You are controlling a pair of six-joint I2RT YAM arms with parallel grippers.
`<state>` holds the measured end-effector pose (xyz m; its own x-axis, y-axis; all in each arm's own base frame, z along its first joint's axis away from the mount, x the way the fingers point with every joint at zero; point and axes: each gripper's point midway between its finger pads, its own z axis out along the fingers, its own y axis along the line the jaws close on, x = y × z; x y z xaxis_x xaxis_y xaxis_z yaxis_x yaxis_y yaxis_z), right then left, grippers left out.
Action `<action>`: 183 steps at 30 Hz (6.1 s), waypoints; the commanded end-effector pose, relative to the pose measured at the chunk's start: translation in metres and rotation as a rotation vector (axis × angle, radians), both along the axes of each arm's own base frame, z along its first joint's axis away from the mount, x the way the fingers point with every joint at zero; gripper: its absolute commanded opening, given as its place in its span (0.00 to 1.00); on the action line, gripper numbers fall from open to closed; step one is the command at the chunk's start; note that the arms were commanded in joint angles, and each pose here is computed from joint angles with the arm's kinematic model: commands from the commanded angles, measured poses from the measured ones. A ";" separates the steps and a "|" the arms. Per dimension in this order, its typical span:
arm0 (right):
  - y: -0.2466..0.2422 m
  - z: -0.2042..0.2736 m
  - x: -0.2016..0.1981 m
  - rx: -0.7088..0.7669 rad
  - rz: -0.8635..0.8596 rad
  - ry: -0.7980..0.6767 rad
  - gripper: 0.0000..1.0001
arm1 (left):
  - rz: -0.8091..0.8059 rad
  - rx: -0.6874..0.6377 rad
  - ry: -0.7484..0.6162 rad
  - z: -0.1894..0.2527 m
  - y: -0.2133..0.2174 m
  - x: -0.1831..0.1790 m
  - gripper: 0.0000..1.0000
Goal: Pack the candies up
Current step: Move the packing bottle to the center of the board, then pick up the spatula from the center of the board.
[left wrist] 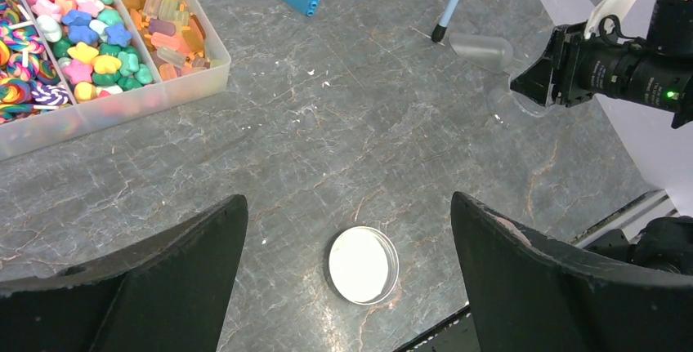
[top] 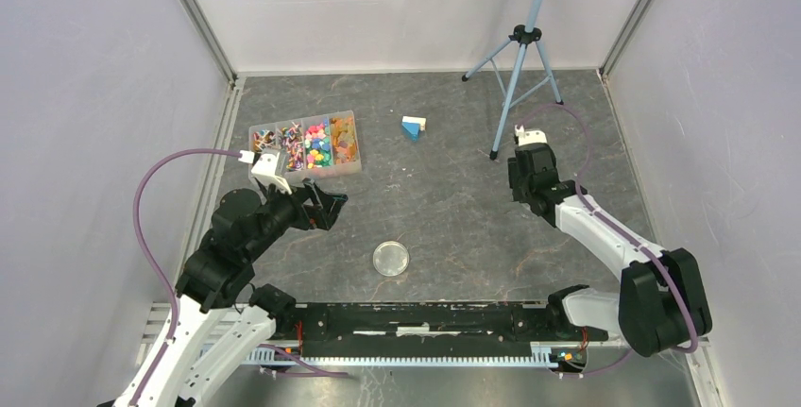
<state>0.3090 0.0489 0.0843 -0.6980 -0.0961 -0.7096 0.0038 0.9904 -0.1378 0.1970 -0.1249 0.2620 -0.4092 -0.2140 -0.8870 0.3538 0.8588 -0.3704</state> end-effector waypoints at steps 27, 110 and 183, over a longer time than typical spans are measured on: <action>0.261 0.032 -0.024 0.267 0.819 -0.045 0.06 | 0.281 0.043 -0.143 0.019 0.059 0.004 1.00; -0.034 -0.054 0.083 -0.075 0.519 0.345 0.73 | 0.255 0.062 -0.100 0.008 0.050 0.010 1.00; 0.206 0.282 -0.130 1.917 0.852 -0.692 0.63 | -0.584 -0.436 0.191 -0.027 -0.160 -0.039 0.47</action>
